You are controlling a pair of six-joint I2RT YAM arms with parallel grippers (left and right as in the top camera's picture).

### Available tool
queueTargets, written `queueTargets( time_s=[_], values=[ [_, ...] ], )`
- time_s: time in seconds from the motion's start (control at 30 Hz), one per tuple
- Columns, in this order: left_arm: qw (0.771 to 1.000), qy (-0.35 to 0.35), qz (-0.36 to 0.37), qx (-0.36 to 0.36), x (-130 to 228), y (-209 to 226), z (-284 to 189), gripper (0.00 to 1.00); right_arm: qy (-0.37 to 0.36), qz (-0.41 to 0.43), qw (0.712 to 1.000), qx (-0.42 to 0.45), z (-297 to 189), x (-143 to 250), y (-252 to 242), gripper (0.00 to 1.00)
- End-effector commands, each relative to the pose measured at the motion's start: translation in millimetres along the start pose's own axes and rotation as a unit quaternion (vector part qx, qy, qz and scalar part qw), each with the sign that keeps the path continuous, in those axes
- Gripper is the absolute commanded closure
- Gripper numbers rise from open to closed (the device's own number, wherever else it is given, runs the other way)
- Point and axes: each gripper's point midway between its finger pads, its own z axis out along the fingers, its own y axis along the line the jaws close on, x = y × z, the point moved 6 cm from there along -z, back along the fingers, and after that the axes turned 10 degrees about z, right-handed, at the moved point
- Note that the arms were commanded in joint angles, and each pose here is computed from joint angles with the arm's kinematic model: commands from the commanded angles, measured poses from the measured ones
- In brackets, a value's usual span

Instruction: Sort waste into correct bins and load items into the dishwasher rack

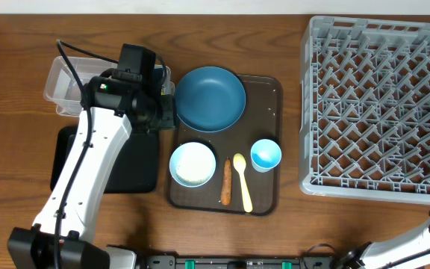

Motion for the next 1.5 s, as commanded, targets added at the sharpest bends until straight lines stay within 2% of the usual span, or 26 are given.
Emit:
queueTargets(
  time_s=[0.0, 0.13, 0.2, 0.47, 0.6, 0.87, 1.07, 1.17, 1.23, 1.27, 1.3, 1.37, 1.47],
  values=[
    [1.0, 0.002, 0.002, -0.007, 0, 3, 0, 0.53, 0.012, 0.008, 1.0, 0.005, 13, 4, -3, 0.83],
    [1.0, 0.002, 0.002, -0.007, 0, 3, 0, 0.52, 0.011, 0.008, 1.0, 0.001, 14, 4, -2, 0.67],
    [1.0, 0.002, 0.002, -0.007, 0, 3, 0, 0.52, 0.013, 0.008, 1.0, -0.015, 14, 4, 2, 0.51],
    [1.0, 0.002, 0.003, -0.007, 0, 3, 0, 0.51, -0.003, 0.008, 0.999, -0.047, -6, -2, 10, 0.25],
    [1.0, 0.002, 0.002, -0.007, 0, 3, 0, 0.5, -0.018, 0.007, 0.998, -0.054, -21, -5, 11, 0.16],
    [1.0, 0.002, 0.002, -0.007, 0, 3, 0, 0.5, -0.004, -0.002, 0.995, -0.102, -37, 6, 21, 0.2],
    [1.0, 0.002, 0.002, -0.007, 0, 3, 0, 0.5, -0.047, -0.044, 0.988, -0.142, -75, 18, 41, 0.2],
    [1.0, 0.002, 0.002, -0.007, 0, 3, 0, 0.5, -0.067, -0.087, 0.978, -0.175, -102, 35, 57, 0.26],
    [1.0, 0.002, 0.002, -0.007, 0, 3, 0, 0.5, -0.075, -0.125, 0.971, -0.191, -117, 49, 68, 0.39],
    [1.0, 0.002, 0.002, -0.007, 0, 3, 0, 0.5, -0.079, -0.14, 0.969, -0.188, -121, 55, 71, 0.52],
    [1.0, 0.002, 0.002, -0.007, 0, 3, 0, 0.5, -0.083, -0.148, 0.97, -0.174, -124, 60, 71, 0.73],
    [1.0, 0.003, 0.002, -0.007, 1, 3, 0, 0.5, -0.092, -0.151, 0.975, -0.132, -124, 64, 68, 0.98],
    [1.0, 0.003, 0.002, -0.007, 1, 3, 0, 0.5, -0.102, -0.12, 0.985, -0.074, -115, 59, 59, 0.99]
  ],
)
